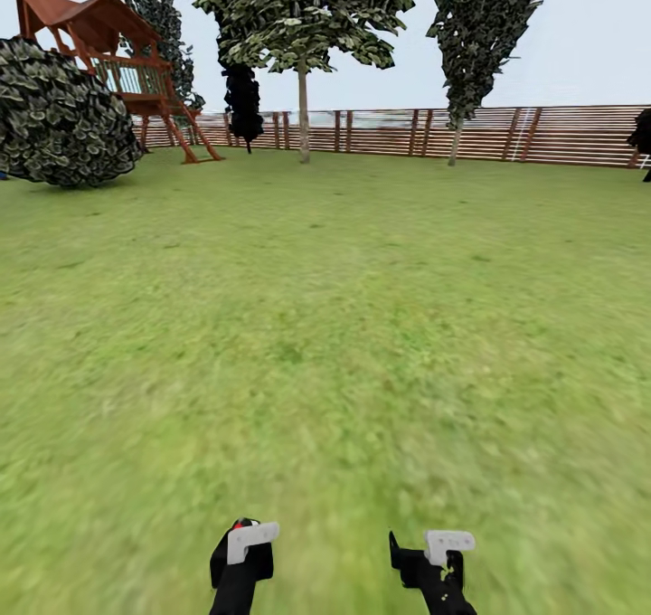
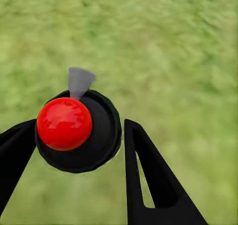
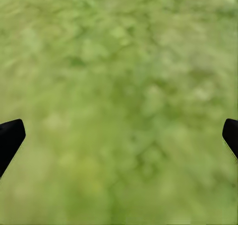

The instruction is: In the garden, pick up the pesticide atomizer on the floor and spray pesticide onto both trees until each tree trunk is fully covered.

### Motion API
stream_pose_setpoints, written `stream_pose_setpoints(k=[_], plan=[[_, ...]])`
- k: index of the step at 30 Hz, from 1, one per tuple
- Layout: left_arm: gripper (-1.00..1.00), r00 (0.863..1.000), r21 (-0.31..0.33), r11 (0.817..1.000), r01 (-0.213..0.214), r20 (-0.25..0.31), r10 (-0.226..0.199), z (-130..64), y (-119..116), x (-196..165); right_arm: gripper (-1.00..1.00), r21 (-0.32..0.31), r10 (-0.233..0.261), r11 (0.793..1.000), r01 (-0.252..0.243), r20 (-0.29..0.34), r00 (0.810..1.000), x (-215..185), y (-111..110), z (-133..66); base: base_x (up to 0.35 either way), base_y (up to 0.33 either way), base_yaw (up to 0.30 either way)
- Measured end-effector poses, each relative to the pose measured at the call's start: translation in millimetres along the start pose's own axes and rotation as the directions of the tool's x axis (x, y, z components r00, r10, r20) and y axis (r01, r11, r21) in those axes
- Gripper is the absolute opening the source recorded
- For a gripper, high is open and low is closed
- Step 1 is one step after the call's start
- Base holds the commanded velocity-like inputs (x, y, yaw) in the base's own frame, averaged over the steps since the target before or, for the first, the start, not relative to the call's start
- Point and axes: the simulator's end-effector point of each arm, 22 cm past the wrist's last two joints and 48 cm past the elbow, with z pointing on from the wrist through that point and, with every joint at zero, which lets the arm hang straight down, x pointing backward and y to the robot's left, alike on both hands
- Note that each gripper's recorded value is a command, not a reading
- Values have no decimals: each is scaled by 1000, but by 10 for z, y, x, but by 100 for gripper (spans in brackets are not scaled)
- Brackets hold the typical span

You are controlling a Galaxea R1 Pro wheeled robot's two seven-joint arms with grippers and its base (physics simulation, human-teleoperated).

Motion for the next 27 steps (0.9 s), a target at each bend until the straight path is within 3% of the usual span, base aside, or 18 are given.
stream_pose_setpoints(k=[27], plan=[[-100, 1000, 1, 1000, 1, 0, -1, -2, -8, 0, 100, -2, -1, 1000, 1, -1, 1000, 6, 11, 0, 335, 0, 0]])
